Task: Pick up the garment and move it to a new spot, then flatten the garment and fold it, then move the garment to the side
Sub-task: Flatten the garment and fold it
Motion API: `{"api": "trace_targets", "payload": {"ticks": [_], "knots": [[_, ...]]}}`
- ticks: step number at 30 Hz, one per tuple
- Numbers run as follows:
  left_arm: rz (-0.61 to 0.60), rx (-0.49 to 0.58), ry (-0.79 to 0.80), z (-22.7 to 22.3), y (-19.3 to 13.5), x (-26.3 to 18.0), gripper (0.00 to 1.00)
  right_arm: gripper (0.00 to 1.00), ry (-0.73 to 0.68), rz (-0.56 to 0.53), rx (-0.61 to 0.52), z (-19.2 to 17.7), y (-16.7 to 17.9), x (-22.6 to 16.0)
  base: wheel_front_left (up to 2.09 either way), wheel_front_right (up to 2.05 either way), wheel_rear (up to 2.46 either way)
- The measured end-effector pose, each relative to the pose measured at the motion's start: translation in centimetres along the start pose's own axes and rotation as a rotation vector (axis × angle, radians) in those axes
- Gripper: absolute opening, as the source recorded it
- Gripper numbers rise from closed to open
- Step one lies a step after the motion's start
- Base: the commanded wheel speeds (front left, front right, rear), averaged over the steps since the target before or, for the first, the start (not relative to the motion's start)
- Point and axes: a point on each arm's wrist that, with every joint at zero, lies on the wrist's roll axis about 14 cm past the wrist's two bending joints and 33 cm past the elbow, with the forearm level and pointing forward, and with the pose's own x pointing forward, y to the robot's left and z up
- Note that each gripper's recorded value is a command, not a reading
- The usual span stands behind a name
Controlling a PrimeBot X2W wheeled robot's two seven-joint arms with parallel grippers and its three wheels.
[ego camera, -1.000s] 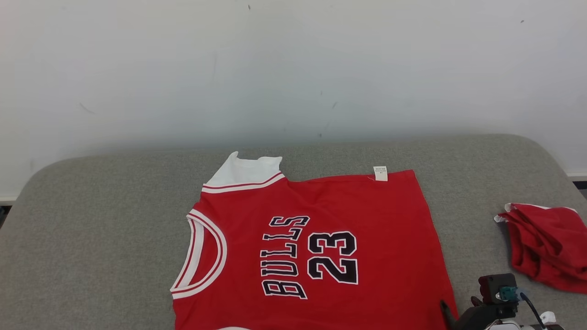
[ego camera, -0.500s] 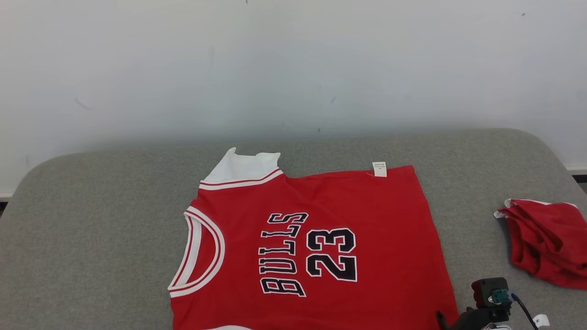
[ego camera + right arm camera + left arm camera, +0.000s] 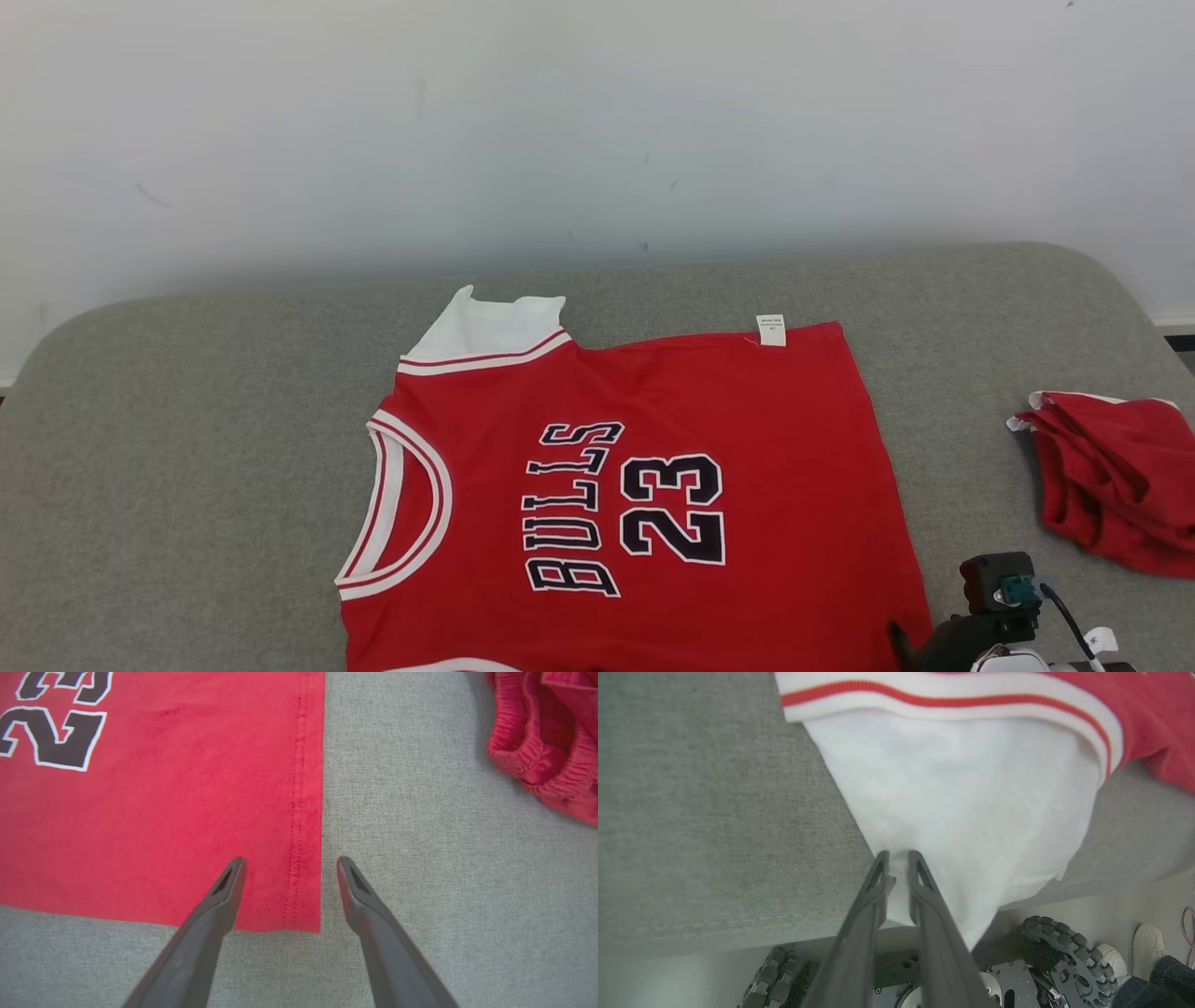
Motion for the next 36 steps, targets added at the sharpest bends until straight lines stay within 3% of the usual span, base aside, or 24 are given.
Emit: {"api": "trace_targets", "payload": {"ticks": [1, 2, 3, 5, 7, 10, 12, 14, 16, 17, 19, 20, 21, 29, 36], "knots": [[0.005, 0.000, 0.003, -0.1, 0.2, 0.0, 0.31, 1.00, 0.000, -0.001, 0.001, 0.0, 0.0, 0.0, 0.00, 0.00, 0.00], [0.011, 0.001, 0.004, -0.1, 0.3, 0.0, 0.49, 1.00, 0.001, -0.002, 0.001, 0.0, -0.1, 0.0, 0.00, 0.00, 0.00], [0.019, -0.001, 0.002, -0.1, 0.5, 0.0, 0.74, 1.00, 0.000, -0.002, 0.002, 0.0, -0.1, 0.0, 0.00, 0.00, 0.00], [0.029, -0.009, 0.001, 0.0, 0.8, 0.0, 0.77, 1.00, 0.001, -0.008, 0.005, 0.0, -0.2, 0.1, 0.00, 0.00, 0.00], [0.032, -0.013, -0.001, 0.0, 1.0, 0.0, 0.90, 1.00, 0.000, -0.007, 0.004, 0.1, -0.1, 0.1, 0.00, 0.00, 0.00], [0.033, -0.013, -0.001, 0.1, 1.0, 0.0, 1.00, 1.00, 0.000, -0.007, 0.004, 0.1, -0.1, 0.1, 0.00, 0.00, 0.00], [0.034, -0.014, 0.001, 0.1, 1.0, 0.1, 0.97, 1.00, 0.000, -0.007, 0.004, 0.1, -0.1, 0.1, 0.00, 0.00, 0.00], [0.037, -0.016, 0.004, 0.2, 1.0, 0.2, 0.89, 1.00, 0.001, -0.006, 0.004, 0.0, -0.1, 0.1, 0.00, 0.00, 0.00], [0.038, -0.024, 0.010, 0.1, 1.0, 0.2, 0.65, 1.00, 0.000, -0.005, 0.004, 0.1, 0.0, 0.1, 0.00, 0.00, 0.00], [0.039, -0.026, 0.012, 0.1, 1.0, 0.3, 0.49, 1.00, -0.001, -0.004, 0.003, 0.2, 0.0, 0.1, 0.00, 0.00, 0.00], [0.040, -0.026, 0.021, -0.1, 1.0, 0.5, 0.29, 1.00, -0.009, -0.009, 0.008, 0.5, -0.2, 0.1, 0.00, 0.00, 0.00], [0.037, -0.026, 0.024, -0.1, 0.9, 0.5, 0.09, 1.00, -0.013, -0.012, 0.009, 0.7, -0.3, 0.1, 0.00, 0.00, 0.00], [0.032, -0.026, 0.026, -0.1, 0.7, 0.6, 0.00, 1.00, -0.014, -0.013, 0.011, 0.7, -0.3, 0.1, 0.00, 0.00, 0.00], [0.005, -0.023, 0.030, -0.1, -0.2, 0.8, 0.00, 1.00, 0.020, -0.026, 0.027, -0.1, -0.9, 0.0, 0.00, 0.00, 0.00], [0.006, -0.026, 0.029, -0.2, 0.0, 0.7, 0.00, 1.00, 0.127, -0.011, 0.046, -3.3, -0.4, -0.3, 0.00, 0.00, 0.00]]}}
